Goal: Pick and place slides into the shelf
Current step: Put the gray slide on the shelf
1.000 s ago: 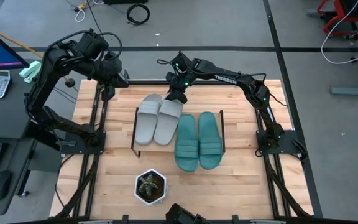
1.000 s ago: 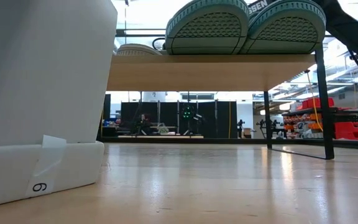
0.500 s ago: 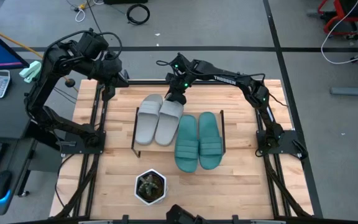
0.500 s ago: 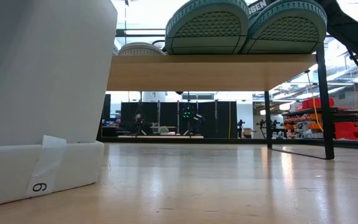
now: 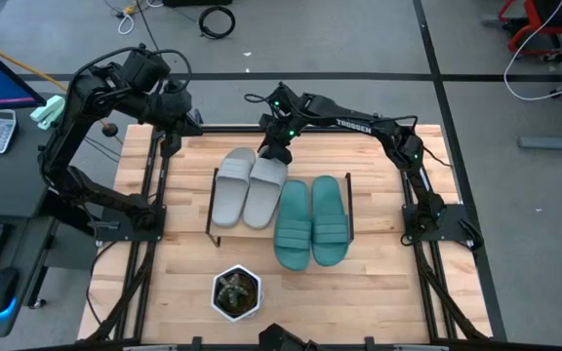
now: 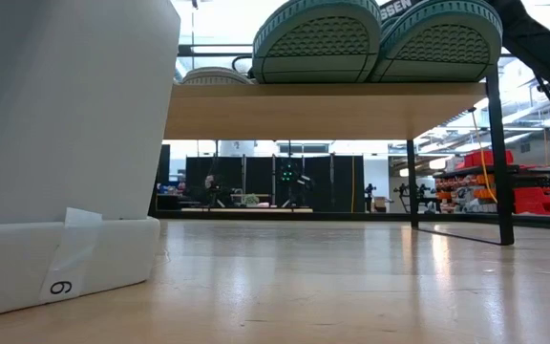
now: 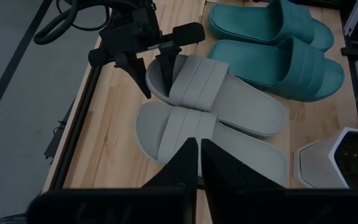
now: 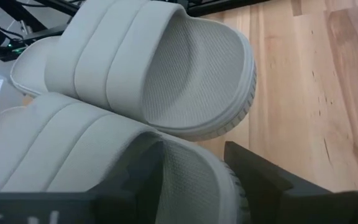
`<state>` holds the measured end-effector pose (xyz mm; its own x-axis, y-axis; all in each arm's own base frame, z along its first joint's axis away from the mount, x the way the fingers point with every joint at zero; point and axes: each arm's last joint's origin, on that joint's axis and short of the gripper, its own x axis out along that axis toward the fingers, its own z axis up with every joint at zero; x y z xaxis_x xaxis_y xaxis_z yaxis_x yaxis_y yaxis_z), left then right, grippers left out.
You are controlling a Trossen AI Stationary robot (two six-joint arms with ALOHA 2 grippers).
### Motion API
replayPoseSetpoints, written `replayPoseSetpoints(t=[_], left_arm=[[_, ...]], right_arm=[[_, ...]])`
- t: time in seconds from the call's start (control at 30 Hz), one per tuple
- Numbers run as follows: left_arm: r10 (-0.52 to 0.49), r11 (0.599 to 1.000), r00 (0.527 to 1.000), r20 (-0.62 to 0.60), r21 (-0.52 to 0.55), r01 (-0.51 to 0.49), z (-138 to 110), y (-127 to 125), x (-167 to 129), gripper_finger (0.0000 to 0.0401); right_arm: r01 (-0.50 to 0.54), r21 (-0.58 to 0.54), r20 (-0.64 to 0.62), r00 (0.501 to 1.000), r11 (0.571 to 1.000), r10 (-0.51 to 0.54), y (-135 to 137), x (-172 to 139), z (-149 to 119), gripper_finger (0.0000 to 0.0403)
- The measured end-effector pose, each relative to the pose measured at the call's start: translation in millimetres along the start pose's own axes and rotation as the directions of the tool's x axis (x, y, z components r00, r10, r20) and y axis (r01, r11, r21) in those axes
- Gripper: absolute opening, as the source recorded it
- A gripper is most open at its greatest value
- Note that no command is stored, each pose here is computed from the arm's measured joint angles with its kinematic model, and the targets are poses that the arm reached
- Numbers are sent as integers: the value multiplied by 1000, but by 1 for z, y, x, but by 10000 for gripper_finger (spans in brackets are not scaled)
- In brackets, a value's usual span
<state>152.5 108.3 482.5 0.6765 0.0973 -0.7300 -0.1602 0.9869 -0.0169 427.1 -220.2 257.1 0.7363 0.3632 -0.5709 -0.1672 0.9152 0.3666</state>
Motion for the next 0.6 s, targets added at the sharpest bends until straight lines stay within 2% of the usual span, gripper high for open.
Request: replayPoseSetpoints(t=[0.3, 0.6], left_arm=[[0, 1000, 1000, -1, -4, 0, 0, 0, 1, 8], [0, 1000, 1000, -1, -8, 0, 0, 0, 1, 30]], right_arm=[[16, -13, 5, 1000, 1000, -16, 1, 1, 1, 197], [62, -39, 22, 998, 997, -61, 0, 1, 5, 227]])
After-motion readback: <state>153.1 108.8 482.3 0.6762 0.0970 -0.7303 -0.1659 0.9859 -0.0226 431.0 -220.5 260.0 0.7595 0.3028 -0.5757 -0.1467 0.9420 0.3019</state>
